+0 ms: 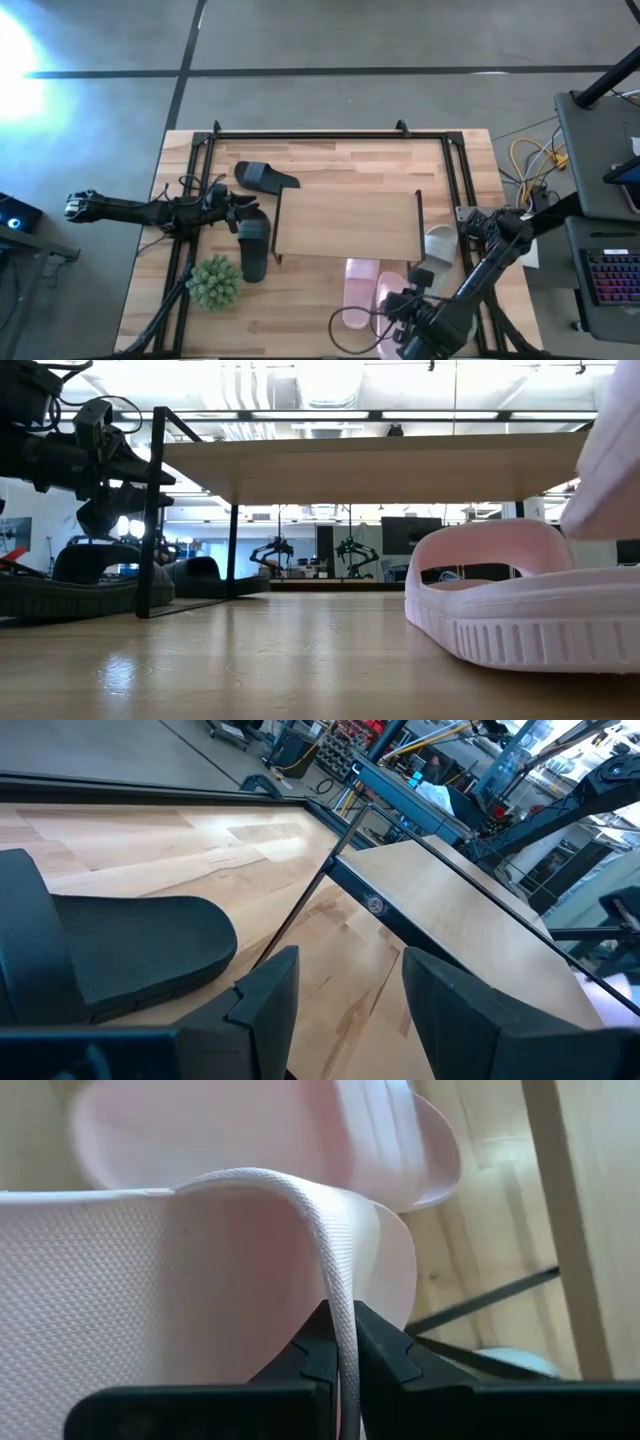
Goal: Pick and place slides into the shelf
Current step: Put the pink slide under the shelf
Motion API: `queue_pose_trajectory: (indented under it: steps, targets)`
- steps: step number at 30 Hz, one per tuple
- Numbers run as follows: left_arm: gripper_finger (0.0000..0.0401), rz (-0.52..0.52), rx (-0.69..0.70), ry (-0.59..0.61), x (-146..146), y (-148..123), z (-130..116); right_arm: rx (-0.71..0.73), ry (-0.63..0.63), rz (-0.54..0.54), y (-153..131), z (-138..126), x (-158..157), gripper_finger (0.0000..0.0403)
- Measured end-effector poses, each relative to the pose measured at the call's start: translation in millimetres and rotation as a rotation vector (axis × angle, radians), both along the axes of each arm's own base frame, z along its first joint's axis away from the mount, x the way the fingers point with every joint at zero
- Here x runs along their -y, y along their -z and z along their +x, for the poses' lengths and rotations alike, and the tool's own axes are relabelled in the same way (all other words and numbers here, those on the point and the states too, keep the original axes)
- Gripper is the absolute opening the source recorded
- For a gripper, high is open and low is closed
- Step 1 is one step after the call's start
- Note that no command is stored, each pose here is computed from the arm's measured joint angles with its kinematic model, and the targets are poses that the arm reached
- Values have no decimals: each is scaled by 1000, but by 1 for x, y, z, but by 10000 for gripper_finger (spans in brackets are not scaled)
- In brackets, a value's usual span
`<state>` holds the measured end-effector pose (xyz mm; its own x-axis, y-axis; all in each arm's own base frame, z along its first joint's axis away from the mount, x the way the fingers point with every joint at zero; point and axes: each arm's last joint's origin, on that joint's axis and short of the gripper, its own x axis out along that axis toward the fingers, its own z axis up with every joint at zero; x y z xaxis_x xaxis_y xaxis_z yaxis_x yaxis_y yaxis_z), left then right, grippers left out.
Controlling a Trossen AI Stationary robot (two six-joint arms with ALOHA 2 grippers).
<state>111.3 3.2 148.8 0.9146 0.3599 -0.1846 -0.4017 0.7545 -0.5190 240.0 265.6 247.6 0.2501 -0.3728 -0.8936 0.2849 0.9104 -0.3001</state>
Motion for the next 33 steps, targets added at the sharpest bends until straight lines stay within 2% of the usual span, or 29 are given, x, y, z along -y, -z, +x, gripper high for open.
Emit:
queue_pose_trajectory:
  steps: [6, 15, 27, 33]
  targets:
    - [166, 0, 1, 0, 0, 0, 0, -44, 29, -67, 20, 2, 14, 13]
    - [166, 0, 2, 0, 0, 0, 0, -57, 18, -142, 35, -1, 22, 13]
    - [166, 0, 1, 0, 0, 0, 0, -57, -47, -156, 56, 2, 27, 13]
    - [166, 0, 1, 0, 0, 0, 0, -59, 1, -152, 62, 2, 33, 13]
